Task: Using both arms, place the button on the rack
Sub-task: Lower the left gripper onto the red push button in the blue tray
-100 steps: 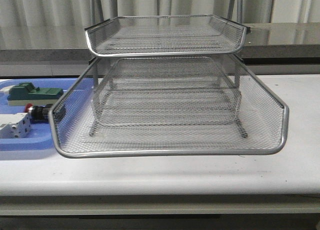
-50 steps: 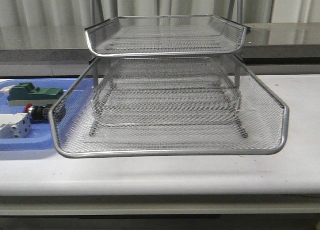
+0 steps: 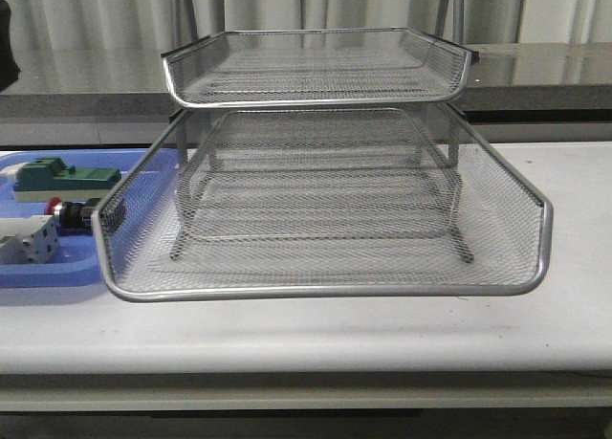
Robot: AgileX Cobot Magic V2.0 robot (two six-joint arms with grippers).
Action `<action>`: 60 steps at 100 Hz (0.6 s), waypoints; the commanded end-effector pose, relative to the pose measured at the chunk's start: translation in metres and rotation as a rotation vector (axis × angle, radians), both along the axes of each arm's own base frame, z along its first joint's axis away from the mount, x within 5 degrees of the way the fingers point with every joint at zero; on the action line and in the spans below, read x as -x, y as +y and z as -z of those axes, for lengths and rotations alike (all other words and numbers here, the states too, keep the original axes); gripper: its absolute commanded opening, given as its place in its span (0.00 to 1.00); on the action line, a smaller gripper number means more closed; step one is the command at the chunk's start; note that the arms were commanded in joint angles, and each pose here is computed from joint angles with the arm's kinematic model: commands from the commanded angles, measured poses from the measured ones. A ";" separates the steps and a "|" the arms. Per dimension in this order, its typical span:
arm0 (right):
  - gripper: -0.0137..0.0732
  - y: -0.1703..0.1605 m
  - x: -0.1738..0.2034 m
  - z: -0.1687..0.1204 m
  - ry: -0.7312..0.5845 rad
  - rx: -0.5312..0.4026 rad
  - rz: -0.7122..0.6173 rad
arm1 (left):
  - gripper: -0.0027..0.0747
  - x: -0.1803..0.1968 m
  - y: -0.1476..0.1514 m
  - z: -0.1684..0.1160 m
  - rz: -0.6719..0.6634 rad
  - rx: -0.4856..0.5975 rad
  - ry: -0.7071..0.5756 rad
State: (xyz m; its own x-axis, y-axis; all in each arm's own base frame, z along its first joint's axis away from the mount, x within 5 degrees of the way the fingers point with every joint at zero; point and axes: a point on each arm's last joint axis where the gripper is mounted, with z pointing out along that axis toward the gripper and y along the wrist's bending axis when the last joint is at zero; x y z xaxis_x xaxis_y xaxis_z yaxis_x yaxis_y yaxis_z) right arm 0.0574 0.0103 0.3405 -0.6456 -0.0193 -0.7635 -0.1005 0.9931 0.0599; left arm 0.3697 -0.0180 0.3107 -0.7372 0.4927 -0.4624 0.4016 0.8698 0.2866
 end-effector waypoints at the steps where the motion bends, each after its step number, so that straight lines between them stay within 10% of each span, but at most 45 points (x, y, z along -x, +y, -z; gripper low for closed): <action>1: 0.08 0.000 -0.003 -0.010 -0.070 -0.007 0.010 | 0.84 -0.014 -0.005 -0.022 0.061 -0.014 -0.048; 60: 0.08 0.000 -0.003 -0.010 -0.070 -0.007 0.010 | 0.84 -0.079 -0.038 0.036 0.509 -0.151 0.202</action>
